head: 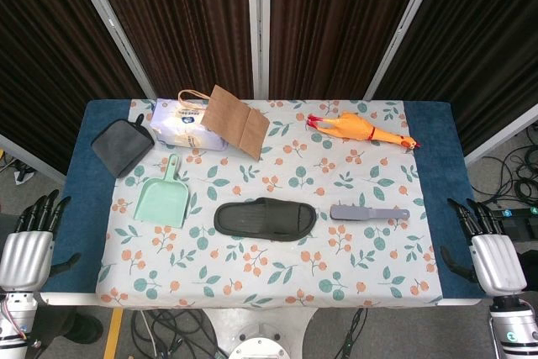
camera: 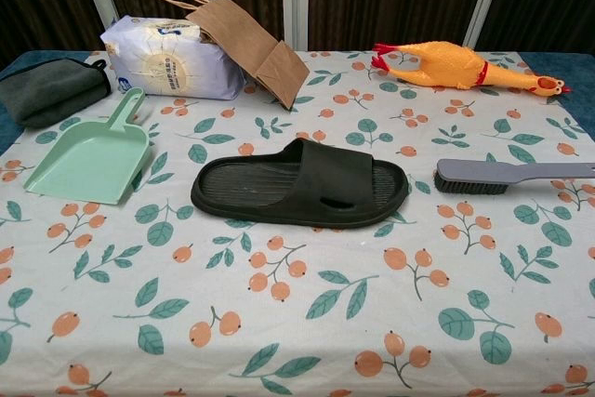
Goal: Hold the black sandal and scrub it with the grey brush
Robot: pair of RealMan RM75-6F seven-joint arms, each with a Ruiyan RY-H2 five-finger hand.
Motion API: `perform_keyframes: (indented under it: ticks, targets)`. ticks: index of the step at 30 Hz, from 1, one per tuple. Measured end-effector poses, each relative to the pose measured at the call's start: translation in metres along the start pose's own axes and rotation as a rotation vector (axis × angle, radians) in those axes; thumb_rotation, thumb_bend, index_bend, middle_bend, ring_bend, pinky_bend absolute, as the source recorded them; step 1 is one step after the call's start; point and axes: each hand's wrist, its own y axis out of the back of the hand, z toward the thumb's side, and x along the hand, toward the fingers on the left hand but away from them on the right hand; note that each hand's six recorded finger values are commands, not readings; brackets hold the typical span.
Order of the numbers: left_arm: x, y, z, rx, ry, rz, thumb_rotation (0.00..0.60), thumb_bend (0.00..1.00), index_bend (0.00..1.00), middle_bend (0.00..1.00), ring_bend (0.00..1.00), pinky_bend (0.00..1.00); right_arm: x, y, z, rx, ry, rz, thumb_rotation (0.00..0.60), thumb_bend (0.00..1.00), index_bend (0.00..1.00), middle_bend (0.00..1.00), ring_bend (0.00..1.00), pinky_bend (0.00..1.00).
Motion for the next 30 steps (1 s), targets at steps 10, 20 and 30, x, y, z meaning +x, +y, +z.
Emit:
perform_keyframes:
  ticks: [10, 20, 30]
  targets:
    - [0.002, -0.002, 0.001, -0.004, -0.002, -0.003, 0.600, 0.00, 0.14, 0.13, 0.03, 0.14, -0.002, 0.000, 0.003, 0.010, 0.006, 0.007, 0.600, 0.30, 0.02, 0.15, 0.02, 0.05]
    - [0.001, -0.007, -0.001, -0.018, 0.004, -0.016, 0.600, 0.00, 0.14, 0.13, 0.03, 0.14, -0.039, -0.023, 0.006, 0.119, -0.008, 0.106, 0.600, 0.05, 0.02, 0.20, 0.10, 0.14]
    - [0.002, -0.013, -0.006, -0.023, 0.021, -0.032, 0.600, 0.00, 0.14, 0.13, 0.03, 0.14, -0.107, -0.096, 0.006, 0.237, -0.013, 0.335, 0.600, 0.05, 0.08, 0.23, 0.10, 0.14]
